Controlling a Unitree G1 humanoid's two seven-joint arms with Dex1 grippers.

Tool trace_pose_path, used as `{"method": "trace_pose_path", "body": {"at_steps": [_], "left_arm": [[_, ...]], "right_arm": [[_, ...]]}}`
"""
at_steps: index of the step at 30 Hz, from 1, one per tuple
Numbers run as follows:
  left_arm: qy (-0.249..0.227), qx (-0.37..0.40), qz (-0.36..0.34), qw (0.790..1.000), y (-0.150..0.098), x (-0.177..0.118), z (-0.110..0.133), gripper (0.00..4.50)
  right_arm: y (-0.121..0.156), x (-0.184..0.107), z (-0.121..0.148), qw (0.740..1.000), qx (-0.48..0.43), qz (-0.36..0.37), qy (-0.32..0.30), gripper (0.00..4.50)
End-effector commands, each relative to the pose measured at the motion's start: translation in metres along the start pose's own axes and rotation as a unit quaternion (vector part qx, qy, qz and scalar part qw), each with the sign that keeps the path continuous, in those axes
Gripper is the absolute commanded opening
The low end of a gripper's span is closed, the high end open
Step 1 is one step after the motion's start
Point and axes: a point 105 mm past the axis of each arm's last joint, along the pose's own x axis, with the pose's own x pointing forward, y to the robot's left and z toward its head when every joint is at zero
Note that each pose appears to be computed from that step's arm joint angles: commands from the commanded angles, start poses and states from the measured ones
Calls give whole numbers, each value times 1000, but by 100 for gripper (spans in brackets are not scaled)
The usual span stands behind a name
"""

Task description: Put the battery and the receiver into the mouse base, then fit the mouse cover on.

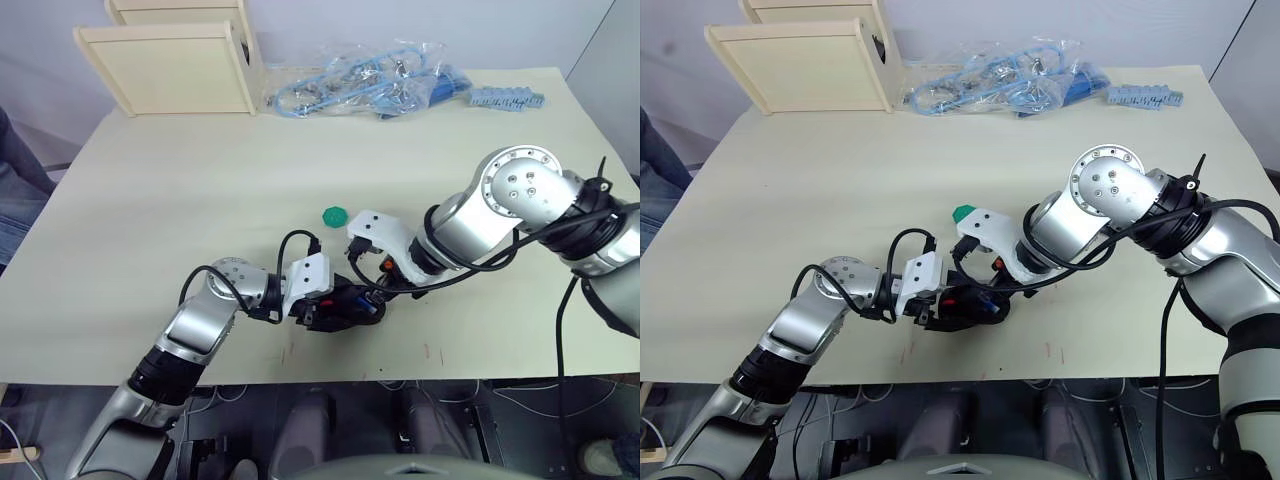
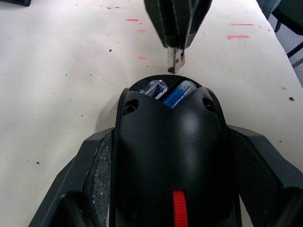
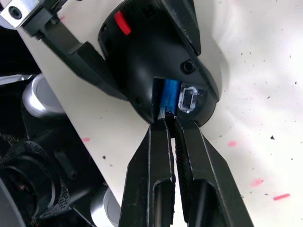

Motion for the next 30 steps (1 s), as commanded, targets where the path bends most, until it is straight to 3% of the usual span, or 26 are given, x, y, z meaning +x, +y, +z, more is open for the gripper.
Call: {"method": "trace_pose_path", "body": {"at_steps": [1, 30], "left_arm": [[-7, 8, -7, 1000, -4, 2, 6, 297], [-8, 1, -13, 1000, -10, 2, 4, 297]], "right_arm": [[2, -3, 6, 1000, -4, -4, -9, 0], [-3, 12, 5, 1000, 26, -17, -7, 0]]}}
